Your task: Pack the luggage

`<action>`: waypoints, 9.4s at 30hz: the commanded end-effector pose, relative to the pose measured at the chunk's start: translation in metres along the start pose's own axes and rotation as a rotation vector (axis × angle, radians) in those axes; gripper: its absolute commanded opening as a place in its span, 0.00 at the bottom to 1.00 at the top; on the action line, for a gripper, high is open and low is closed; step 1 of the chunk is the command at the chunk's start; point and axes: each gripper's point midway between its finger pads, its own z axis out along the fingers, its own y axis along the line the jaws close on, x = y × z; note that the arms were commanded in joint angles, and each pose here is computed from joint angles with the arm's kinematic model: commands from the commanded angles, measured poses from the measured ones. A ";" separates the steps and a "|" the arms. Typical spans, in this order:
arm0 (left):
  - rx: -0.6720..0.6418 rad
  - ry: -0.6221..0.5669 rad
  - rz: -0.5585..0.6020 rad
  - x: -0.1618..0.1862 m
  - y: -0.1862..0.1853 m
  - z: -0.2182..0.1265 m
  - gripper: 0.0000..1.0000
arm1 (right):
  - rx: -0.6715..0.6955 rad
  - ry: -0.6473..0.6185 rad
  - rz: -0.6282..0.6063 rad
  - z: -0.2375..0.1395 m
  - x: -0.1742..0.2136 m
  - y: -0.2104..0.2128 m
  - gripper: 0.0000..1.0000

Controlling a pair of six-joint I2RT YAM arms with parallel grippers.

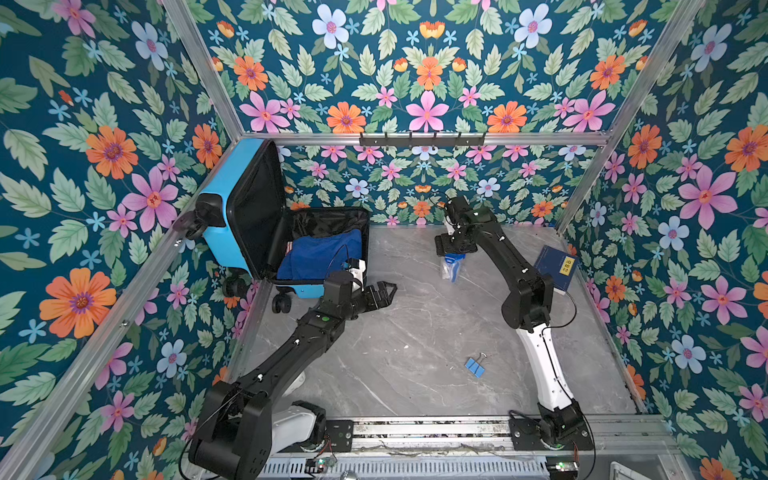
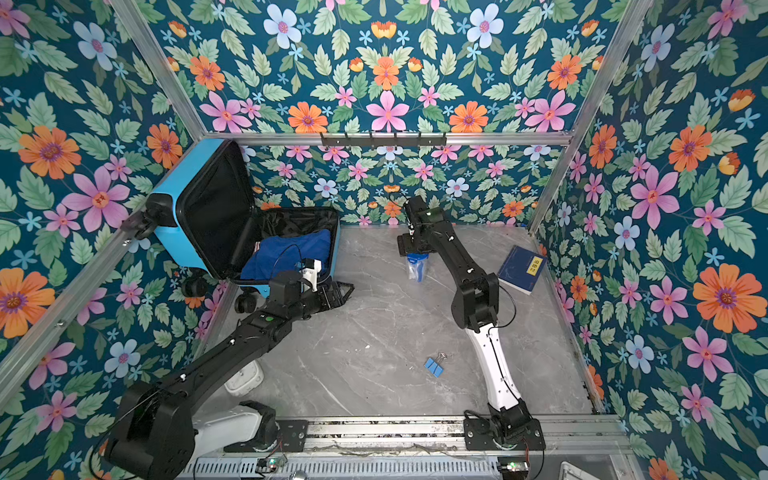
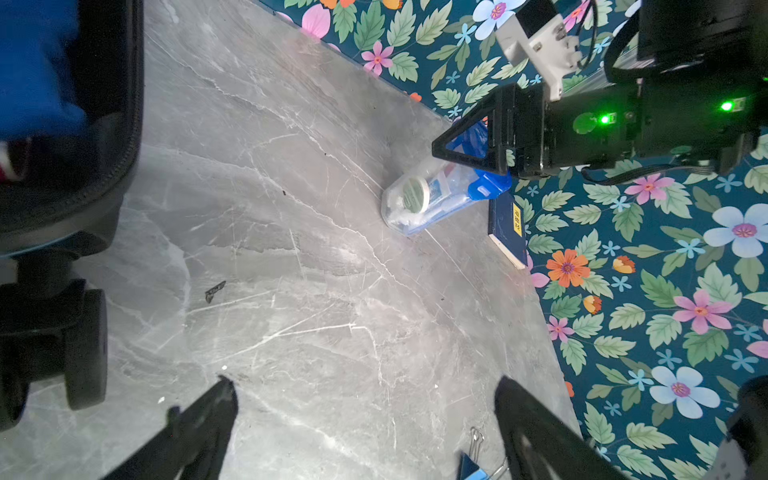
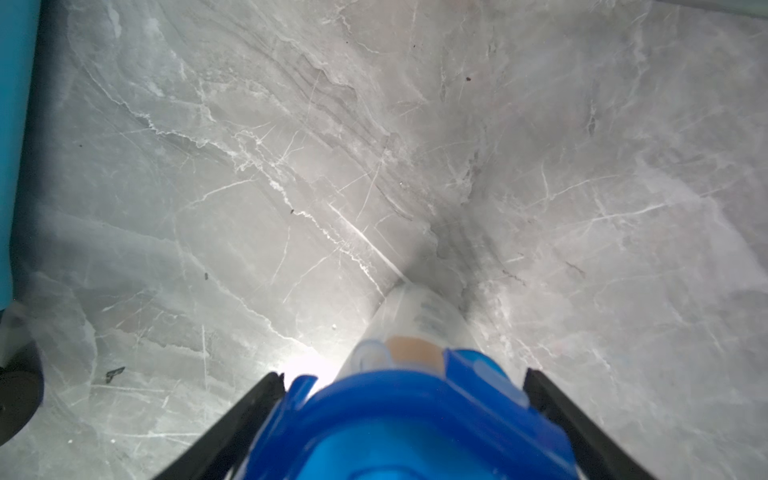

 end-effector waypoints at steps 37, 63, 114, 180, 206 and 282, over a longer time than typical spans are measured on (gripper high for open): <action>-0.299 -0.059 0.003 -0.049 0.084 -0.024 0.91 | -0.061 -0.097 -0.055 -0.060 0.026 0.114 0.66; -0.321 -0.130 -0.087 -0.059 0.104 -0.065 0.94 | -0.020 -0.100 -0.078 -0.015 0.070 0.180 0.82; -0.572 0.552 0.636 0.013 -0.029 0.053 1.00 | -0.055 -0.169 0.195 -0.151 0.195 0.011 0.99; -0.369 0.304 0.348 -0.100 -0.004 0.047 0.67 | -0.298 -0.190 0.198 -0.151 0.180 0.070 0.99; 0.081 -0.228 -0.306 -0.313 0.195 0.037 0.61 | -0.662 -0.065 0.125 -0.126 0.145 0.220 0.97; -0.440 -0.109 -0.278 -0.238 0.277 0.101 0.08 | -0.584 -0.096 0.140 -0.126 0.159 0.195 0.96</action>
